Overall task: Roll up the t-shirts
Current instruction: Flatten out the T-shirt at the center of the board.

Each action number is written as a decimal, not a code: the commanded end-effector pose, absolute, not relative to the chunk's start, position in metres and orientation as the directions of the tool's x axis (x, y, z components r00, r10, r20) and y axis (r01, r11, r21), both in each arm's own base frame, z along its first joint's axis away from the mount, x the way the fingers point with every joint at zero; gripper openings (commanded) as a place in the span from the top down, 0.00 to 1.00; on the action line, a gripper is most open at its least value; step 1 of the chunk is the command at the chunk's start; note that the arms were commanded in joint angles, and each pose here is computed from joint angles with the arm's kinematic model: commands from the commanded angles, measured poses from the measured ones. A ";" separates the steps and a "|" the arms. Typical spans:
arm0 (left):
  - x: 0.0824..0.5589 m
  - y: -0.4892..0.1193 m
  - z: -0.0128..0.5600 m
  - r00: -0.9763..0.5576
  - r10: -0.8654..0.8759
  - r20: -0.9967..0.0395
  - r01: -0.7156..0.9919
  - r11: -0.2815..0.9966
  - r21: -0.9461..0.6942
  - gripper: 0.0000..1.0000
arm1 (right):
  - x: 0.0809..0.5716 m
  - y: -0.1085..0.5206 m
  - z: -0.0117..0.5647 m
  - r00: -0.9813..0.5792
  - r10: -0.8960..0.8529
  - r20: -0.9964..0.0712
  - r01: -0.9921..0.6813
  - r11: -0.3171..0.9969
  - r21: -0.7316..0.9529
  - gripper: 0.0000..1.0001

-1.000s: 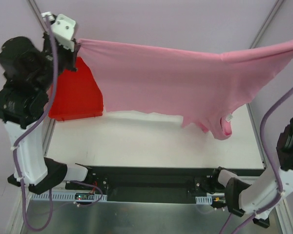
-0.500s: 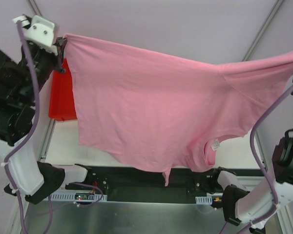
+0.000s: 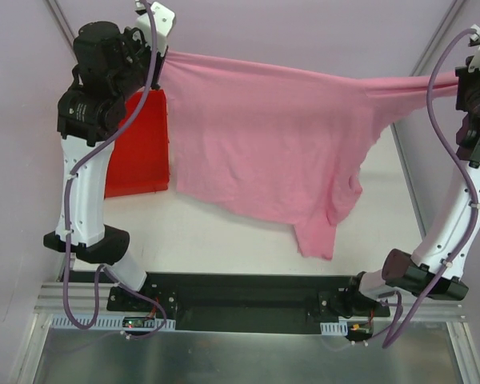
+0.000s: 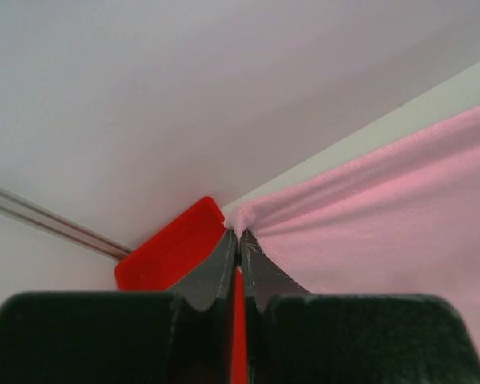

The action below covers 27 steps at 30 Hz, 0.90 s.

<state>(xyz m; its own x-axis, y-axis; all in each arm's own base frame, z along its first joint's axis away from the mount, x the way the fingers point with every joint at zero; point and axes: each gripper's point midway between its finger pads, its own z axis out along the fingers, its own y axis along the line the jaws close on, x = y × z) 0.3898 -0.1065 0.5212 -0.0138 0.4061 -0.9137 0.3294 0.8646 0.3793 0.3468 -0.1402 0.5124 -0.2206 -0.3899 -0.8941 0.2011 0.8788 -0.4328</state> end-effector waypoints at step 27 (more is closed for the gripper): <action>0.213 -0.047 0.648 0.371 0.284 -0.884 0.170 0.915 0.366 1.00 | 0.121 -0.078 0.667 0.132 -0.609 -0.782 0.548 0.702 -0.455 0.99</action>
